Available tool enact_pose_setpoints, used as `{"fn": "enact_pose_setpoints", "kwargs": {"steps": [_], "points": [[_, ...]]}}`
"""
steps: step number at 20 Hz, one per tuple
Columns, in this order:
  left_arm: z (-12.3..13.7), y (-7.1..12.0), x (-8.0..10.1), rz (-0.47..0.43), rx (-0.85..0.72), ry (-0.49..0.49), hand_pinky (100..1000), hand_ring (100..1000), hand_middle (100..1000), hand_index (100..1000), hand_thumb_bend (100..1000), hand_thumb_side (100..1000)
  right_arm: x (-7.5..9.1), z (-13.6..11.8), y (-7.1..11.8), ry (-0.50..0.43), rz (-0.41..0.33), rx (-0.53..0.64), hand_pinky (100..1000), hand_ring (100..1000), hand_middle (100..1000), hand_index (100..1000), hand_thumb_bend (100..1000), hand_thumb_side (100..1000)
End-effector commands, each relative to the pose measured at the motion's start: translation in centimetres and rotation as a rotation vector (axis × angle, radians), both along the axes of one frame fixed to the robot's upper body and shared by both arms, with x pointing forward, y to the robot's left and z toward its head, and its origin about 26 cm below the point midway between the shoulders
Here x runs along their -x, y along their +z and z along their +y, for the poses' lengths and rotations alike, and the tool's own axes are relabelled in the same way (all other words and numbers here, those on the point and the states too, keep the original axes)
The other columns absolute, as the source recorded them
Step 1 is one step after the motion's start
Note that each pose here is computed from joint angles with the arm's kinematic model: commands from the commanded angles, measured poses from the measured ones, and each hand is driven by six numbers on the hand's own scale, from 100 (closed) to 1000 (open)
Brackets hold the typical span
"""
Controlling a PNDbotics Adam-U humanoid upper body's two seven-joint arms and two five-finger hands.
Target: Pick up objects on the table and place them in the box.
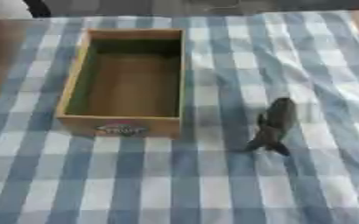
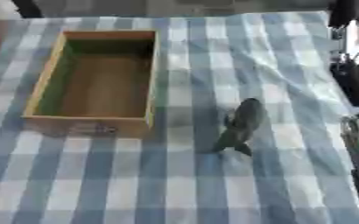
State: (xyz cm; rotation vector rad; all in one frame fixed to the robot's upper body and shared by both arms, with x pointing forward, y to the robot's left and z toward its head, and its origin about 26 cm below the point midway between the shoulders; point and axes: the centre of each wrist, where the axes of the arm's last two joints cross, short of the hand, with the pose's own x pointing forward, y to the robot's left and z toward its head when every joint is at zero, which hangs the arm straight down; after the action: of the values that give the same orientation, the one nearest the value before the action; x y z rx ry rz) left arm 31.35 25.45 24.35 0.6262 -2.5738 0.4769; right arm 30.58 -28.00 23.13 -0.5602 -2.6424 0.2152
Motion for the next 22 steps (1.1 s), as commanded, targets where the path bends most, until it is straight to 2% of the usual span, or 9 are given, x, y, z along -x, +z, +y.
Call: {"fn": "enact_pose_setpoints", "kwargs": {"steps": [1, 6, 9, 11, 14, 15, 18, 22], "points": [[0.1, 0.8, 0.4, -0.034, -0.011, 0.005, 830, 833, 782, 790, 100, 628, 0.3, -0.1, 0.9, -0.003, -0.034, 0.025, 671, 760, 666, 790, 211, 653], [0.1, 0.8, 0.4, -0.033, -0.011, 0.005, 830, 833, 782, 790, 100, 628, 0.3, -0.2, 1.4, -0.003, -0.049, 0.046, 674, 765, 672, 793, 226, 658], [0.2, 0.7, 0.4, -0.03, -0.014, 0.006, 830, 833, 782, 790, 100, 628, 0.3, -0.5, 2.9, -0.013, -0.089, 0.128, 688, 777, 683, 800, 282, 657], [0.2, 0.7, 0.4, -0.027, -0.017, 0.006, 830, 832, 782, 790, 100, 628, 0.4, -0.7, 4.4, -0.028, -0.125, 0.232, 700, 788, 698, 809, 358, 648], [0.2, 0.6, 0.4, -0.02, -0.021, 0.005, 830, 832, 782, 791, 100, 627, 0.7, -1.0, 6.9, -0.059, -0.174, 0.448, 722, 807, 724, 823, 415, 606], [0.2, 0.5, 0.4, -0.018, -0.022, 0.005, 830, 832, 782, 791, 100, 627, 0.8, -1.0, 7.7, -0.07, -0.183, 0.53, 732, 815, 735, 827, 429, 617], [0.2, 0.4, 0.4, -0.013, -0.026, 0.002, 830, 832, 782, 791, 100, 627, 1.2, -0.9, 9.7, -0.109, -0.189, 0.769, 759, 839, 760, 838, 445, 637], [0.2, 0.3, 0.4, -0.007, -0.031, 0.0, 830, 832, 782, 791, 100, 627, 1.7, -0.5, 11.9, -0.155, -0.198, 1.004, 790, 864, 792, 861, 451, 637]]}}
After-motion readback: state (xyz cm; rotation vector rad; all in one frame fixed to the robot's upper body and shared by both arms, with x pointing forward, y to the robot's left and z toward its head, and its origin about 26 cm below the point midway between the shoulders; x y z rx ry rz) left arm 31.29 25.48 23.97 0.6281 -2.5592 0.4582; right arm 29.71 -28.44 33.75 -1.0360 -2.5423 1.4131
